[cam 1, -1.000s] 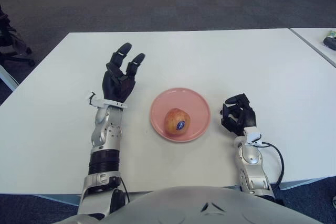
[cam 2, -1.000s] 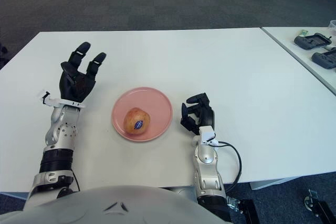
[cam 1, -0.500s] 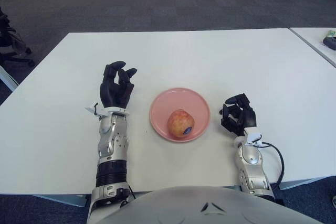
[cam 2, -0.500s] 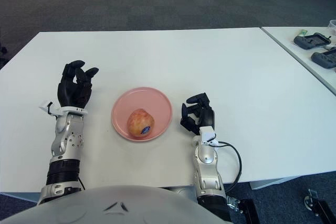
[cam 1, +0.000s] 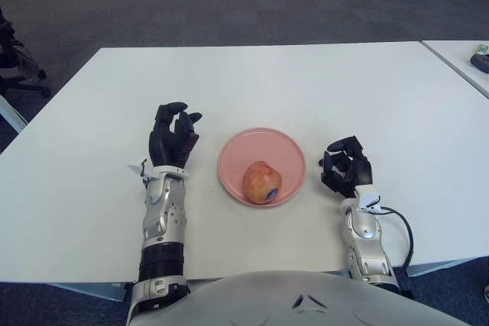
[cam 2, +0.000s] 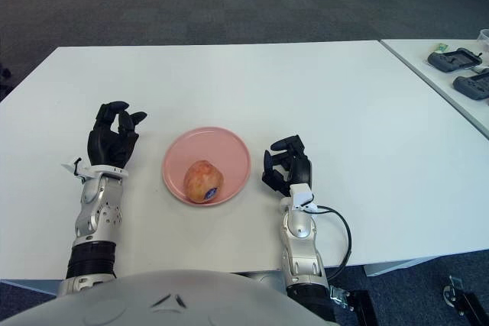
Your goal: Put the apple into the plate.
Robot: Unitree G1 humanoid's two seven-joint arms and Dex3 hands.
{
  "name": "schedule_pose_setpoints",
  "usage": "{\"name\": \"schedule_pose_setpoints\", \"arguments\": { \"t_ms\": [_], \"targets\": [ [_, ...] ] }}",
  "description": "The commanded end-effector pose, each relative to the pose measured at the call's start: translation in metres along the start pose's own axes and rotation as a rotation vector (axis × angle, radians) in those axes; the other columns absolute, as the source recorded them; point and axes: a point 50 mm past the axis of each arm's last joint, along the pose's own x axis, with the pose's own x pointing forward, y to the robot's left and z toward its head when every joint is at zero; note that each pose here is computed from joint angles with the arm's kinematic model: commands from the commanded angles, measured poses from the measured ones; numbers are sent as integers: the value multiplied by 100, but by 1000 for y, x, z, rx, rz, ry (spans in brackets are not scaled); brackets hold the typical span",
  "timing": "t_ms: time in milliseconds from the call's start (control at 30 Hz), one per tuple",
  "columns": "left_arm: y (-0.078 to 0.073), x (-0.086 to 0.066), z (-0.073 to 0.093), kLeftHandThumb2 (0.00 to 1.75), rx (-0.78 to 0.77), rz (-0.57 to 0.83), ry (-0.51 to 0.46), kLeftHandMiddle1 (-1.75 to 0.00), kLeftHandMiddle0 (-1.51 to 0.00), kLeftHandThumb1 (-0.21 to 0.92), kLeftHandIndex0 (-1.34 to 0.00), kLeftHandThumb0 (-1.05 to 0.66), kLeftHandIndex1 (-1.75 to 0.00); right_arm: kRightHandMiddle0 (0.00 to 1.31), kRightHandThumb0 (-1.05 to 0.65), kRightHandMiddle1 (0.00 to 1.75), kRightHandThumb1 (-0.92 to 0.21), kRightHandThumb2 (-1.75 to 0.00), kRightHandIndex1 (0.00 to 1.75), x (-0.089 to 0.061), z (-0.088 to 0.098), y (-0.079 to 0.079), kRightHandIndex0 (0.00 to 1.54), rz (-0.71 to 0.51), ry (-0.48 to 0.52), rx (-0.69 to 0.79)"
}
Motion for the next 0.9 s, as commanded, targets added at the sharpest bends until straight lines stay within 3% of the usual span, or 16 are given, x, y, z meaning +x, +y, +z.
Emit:
{"name": "schedule_pose_setpoints", "arguments": {
  "t_ms": [0, 467, 867],
  "targets": [
    [3, -3, -2, 90, 34, -14, 3, -175, -85, 65, -36, -39, -175, 39, -40, 175, -61, -96, 138, 2, 0, 1, 64, 4, 3, 15],
    [11, -17, -10, 91, 249, 24, 34, -175, -91, 64, -37, -39, -175, 38, -39, 175, -61, -95, 137, 3, -1, 0, 64, 3, 14, 13],
    [14, -29, -19, 93, 311, 49, 53, -175, -93, 63, -38, -39, -175, 38, -39, 175, -61, -95, 137, 3, -1, -2, 64, 7, 6, 18]
  ]
}}
